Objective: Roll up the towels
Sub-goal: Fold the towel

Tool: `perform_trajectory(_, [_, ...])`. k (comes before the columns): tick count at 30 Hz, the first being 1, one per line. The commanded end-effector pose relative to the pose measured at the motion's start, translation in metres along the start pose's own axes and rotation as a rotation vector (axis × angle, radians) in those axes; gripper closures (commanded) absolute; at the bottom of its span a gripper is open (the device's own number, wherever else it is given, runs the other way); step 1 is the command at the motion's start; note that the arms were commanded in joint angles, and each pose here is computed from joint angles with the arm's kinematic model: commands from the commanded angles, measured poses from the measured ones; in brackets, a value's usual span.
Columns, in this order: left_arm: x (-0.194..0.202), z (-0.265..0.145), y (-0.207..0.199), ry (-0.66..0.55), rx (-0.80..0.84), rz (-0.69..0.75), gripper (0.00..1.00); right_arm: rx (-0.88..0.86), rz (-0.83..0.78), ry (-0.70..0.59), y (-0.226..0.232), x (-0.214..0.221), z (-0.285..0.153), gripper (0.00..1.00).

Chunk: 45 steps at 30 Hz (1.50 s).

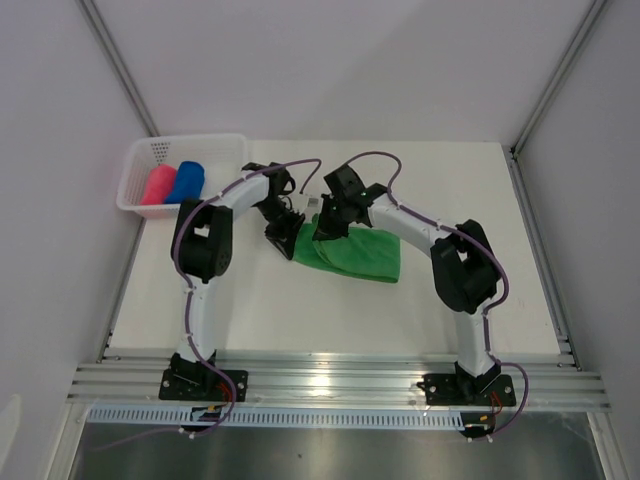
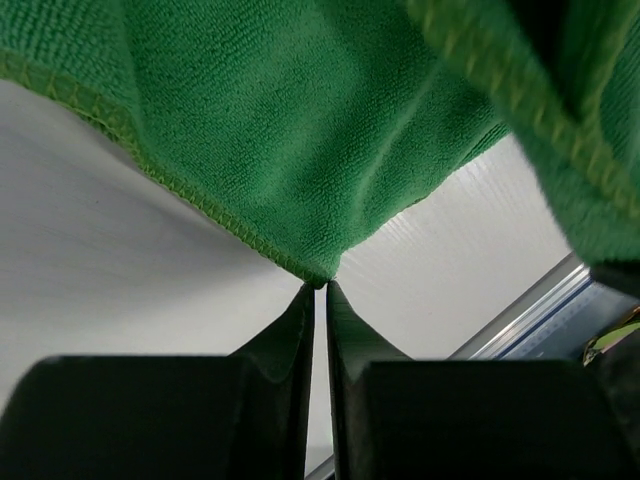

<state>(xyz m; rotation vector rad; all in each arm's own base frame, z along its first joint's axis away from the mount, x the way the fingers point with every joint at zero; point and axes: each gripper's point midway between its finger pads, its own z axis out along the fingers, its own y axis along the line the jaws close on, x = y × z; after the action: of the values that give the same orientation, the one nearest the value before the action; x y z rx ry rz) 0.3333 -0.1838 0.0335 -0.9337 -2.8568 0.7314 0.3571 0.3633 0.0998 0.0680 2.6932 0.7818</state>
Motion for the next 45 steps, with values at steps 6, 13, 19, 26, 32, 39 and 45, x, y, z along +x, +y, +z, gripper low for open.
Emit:
perform_trajectory(6, [-0.013, -0.005, -0.005, -0.04, 0.03, 0.004, 0.93, -0.13, 0.061, 0.008, 0.034, -0.005, 0.01, 1.0])
perform_trajectory(13, [-0.013, -0.006, -0.005, -0.04, 0.03, 0.007, 0.89, -0.122, 0.105, 0.015, 0.029, -0.005, 0.031, 1.0])
perform_trajectory(19, [-0.013, -0.01, -0.004, -0.048, 0.021, 0.011, 0.85, -0.129, 0.127, -0.006, 0.029, -0.008, 0.041, 1.0])
perform_trajectory(26, [-0.013, -0.011, -0.004, -0.049, 0.019, 0.013, 0.83, -0.141, 0.15, -0.015, 0.03, -0.011, 0.045, 1.0])
perform_trajectory(32, [-0.015, -0.014, -0.002, -0.06, 0.02, 0.01, 0.81, -0.167, 0.145, -0.007, 0.039, -0.007, 0.046, 0.99])
perform_trajectory(39, [-0.015, -0.015, -0.002, -0.063, 0.028, 0.007, 0.86, -0.226, 0.175, -0.029, 0.06, -0.013, 0.032, 1.0])
perform_trajectory(45, [-0.016, -0.015, -0.003, -0.066, 0.031, 0.008, 0.92, -0.217, 0.227, -0.061, 0.057, -0.017, 0.027, 1.0])
